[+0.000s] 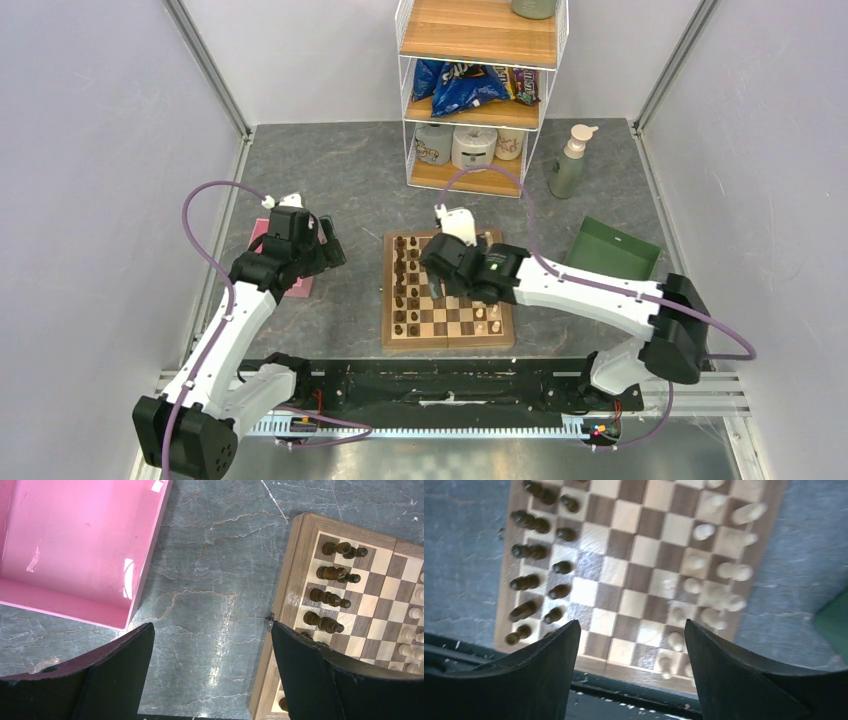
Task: Set up the chess pieces on the board
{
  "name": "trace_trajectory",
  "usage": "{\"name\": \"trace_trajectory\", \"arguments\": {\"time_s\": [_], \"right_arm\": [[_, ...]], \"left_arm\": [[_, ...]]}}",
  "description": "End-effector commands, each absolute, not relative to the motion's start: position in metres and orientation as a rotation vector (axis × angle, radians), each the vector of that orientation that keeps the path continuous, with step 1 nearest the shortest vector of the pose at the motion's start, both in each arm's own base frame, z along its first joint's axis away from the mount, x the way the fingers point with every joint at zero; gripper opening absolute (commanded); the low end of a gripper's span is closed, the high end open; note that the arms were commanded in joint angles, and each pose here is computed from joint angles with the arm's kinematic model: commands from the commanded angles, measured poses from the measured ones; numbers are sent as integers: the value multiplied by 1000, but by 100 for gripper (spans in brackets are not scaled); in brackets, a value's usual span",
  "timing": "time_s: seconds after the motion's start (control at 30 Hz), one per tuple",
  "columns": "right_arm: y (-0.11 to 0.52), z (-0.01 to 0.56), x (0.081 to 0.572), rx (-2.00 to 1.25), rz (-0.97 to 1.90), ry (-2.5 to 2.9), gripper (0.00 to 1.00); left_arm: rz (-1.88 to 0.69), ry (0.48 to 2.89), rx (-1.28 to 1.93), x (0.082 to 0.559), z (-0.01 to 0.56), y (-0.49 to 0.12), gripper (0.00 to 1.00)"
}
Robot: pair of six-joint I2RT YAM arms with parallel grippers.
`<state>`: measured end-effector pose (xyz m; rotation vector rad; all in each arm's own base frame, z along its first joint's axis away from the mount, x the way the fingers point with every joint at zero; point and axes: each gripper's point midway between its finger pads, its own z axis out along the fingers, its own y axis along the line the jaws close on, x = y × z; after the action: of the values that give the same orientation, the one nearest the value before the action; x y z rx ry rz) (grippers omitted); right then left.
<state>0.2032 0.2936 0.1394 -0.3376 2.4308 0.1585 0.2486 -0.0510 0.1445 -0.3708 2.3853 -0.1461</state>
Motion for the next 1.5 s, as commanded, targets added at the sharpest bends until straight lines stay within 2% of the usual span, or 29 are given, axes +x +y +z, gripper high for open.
{"name": "trace_trajectory", "arguments": {"time_s": [0.0, 0.07, 0.13, 0.37, 0.57, 0.7, 0.8, 0.97, 1.17, 1.33, 1.47], "right_arm": [[245, 167, 232, -135, 85, 2333, 88], [214, 174, 244, -36, 42, 2337, 90], [183, 184, 254, 51, -7, 2309, 96], [97, 215, 282, 411, 5, 2210, 97], [92, 242, 308, 417, 189, 2276, 97], [82, 213, 277, 607, 148, 2398, 97], [80, 182, 257, 548, 223, 2350, 97], [26, 224, 245, 489, 3, 2144, 97], [27, 254, 257, 392, -5, 2109, 97], [46, 241, 271, 437, 72, 2201, 97], [56, 226, 275, 474, 124, 2230, 97]], "left_arm": [[-131, 2352, -372, 251, 151, -47, 94], [-128, 2353, -376, 253, 150, -47, 94], [-128, 2353, -378, 256, 152, -48, 95], [-165, 2405, -367, 257, 144, -56, 95], [-196, 2374, -364, 259, 149, -59, 95], [-209, 2360, -365, 259, 153, -60, 96], [-220, 2339, -362, 258, 158, -60, 96], [-170, 2319, -376, 254, 159, -51, 96], [-104, 2235, -409, 253, 176, -36, 96], [-134, 2101, -419, 252, 202, -31, 97], [-211, 1985, -383, 259, 260, -38, 97]]}}
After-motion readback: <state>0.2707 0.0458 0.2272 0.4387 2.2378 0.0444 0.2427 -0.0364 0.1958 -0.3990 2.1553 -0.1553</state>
